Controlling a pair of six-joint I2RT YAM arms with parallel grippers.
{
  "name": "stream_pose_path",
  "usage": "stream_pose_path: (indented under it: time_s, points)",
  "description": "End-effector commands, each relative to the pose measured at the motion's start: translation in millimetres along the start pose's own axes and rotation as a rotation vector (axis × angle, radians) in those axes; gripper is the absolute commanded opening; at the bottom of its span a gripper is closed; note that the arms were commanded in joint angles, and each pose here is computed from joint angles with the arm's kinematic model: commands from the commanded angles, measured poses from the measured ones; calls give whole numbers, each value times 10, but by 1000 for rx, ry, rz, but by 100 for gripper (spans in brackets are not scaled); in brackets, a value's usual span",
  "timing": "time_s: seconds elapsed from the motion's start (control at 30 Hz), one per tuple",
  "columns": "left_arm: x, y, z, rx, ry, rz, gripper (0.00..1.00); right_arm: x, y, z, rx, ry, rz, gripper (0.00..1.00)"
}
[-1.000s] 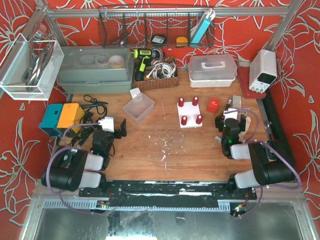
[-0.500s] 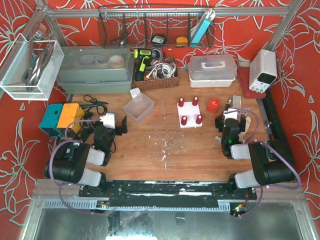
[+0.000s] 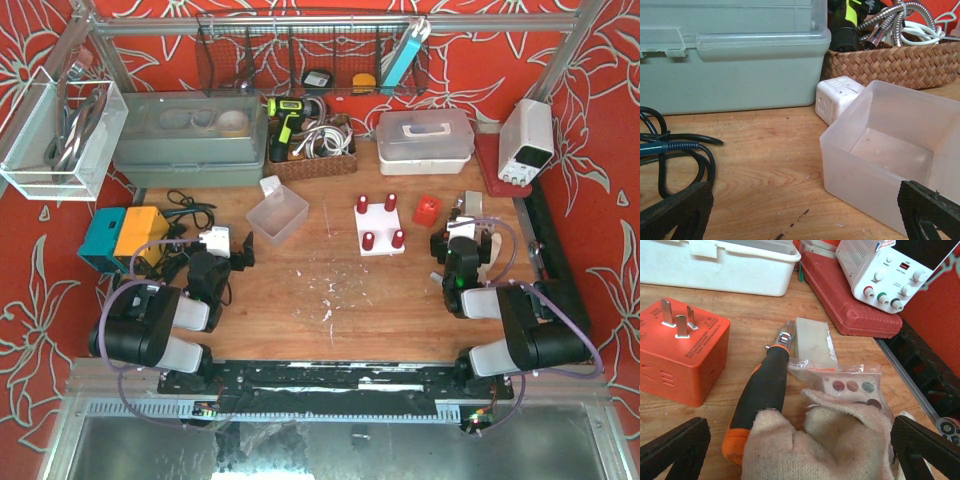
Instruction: Install the large spring
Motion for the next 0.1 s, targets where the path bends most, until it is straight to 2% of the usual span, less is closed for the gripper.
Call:
stream_pose_path:
  time_s: [0.0,0.07]
  points:
    - [12,-61,20,-3,-15,-27,100,27,-77,-10,30,6,-18,99]
    - [10,-58,23,-3,-17,-27,100,25,-77,-7,29,4,-18,99]
Point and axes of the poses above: each gripper's point midway between its finger pads, its own x axis out along the fingers, its own z axis along the line the jaws close on, y = z × x, the point moved 9 cm from there along -x, back along the fingers, and after that the axes turned 4 degrees about x, right-handed, at the moved point
